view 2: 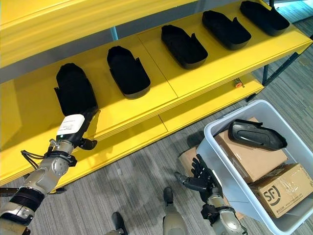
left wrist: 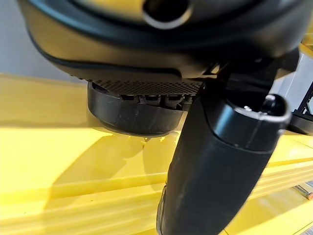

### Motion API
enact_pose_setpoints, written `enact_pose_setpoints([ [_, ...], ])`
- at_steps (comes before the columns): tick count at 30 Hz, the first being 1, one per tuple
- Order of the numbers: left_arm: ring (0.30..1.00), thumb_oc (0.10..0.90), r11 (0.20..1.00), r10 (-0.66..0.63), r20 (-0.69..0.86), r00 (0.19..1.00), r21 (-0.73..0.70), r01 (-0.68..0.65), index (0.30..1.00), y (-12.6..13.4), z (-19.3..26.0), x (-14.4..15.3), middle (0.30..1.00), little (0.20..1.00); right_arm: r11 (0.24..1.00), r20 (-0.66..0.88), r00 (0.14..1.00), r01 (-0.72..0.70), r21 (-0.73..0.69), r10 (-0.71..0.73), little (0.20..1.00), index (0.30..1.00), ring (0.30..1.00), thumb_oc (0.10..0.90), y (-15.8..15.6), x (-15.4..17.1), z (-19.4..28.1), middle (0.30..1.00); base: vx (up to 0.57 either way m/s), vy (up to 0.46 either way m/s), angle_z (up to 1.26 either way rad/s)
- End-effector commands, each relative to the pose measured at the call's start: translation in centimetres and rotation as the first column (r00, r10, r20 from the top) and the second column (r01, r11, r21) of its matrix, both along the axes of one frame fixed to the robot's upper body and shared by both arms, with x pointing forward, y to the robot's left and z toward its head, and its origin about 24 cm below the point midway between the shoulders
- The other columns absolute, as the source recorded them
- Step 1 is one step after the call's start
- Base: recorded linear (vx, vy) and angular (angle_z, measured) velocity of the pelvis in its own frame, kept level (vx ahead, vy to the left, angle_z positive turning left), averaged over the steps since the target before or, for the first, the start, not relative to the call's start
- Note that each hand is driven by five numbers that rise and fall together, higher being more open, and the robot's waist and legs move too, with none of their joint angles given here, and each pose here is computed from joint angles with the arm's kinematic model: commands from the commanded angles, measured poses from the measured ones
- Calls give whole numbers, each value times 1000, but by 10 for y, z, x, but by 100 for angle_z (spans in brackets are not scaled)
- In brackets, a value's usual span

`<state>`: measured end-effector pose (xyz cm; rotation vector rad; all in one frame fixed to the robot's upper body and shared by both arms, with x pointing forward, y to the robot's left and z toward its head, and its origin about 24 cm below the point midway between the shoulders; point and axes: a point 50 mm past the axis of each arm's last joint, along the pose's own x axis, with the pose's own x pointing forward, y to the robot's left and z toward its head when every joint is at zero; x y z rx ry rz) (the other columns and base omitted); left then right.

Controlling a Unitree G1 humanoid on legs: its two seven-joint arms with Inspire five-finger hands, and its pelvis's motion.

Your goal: Move parts from the plastic box to the shelf.

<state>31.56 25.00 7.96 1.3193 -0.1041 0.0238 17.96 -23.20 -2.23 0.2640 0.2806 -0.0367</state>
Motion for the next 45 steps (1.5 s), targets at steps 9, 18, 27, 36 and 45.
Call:
enact_pose_setpoints([
  [9,1000,900,987,138,295,945,-118,-107,1000,43,55,-21,1000,1000,1000,196,980,18,22,-22,1000,1000,1000,900,-3,4,31,1000,0,0,0],
  [18,1000,900,944,207,386,899,-319,-80,1000,48,60,-41,1000,1000,1000,190,982,6,26,-10,1000,1000,1000,900,-3,6,30,1000,1,-1,1],
  [27,1000,900,883,227,410,884,-469,-9,1000,45,58,-60,1000,1000,1000,184,983,19,20,-23,1000,1000,1000,900,-7,6,29,1000,0,0,0],
  [36,1000,900,617,243,226,943,-787,29,1000,32,13,-83,1000,1000,1000,166,986,26,-17,-22,1000,1000,1000,900,-10,6,28,1000,-3,-10,4],
  [45,1000,900,317,169,28,985,-948,-28,1000,4,-33,-101,1000,1000,995,207,978,42,-88,-23,1000,1000,1000,900,-19,13,41,1000,-105,-116,9],
])
